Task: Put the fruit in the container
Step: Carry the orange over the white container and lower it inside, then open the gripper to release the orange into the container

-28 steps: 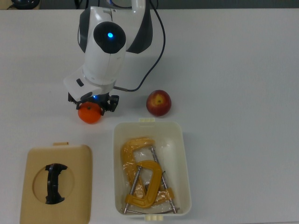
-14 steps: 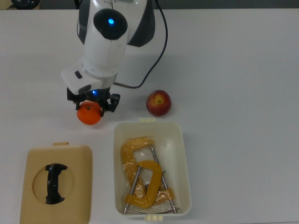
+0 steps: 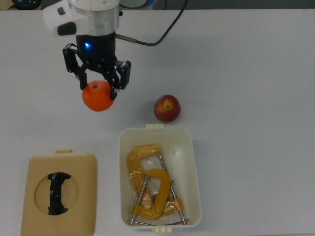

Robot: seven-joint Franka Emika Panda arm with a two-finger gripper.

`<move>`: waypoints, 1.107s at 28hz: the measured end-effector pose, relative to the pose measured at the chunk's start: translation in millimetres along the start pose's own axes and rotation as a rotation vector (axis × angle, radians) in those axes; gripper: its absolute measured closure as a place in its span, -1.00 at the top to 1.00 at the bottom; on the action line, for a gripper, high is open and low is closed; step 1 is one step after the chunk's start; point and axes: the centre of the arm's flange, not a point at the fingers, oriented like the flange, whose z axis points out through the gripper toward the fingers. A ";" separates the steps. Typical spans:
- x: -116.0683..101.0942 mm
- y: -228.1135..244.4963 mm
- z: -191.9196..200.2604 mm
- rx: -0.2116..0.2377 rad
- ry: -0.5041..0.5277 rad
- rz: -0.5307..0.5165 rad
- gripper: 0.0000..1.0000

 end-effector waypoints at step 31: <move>-12.5 -117.4 30.4 -0.002 -0.017 -0.004 1.00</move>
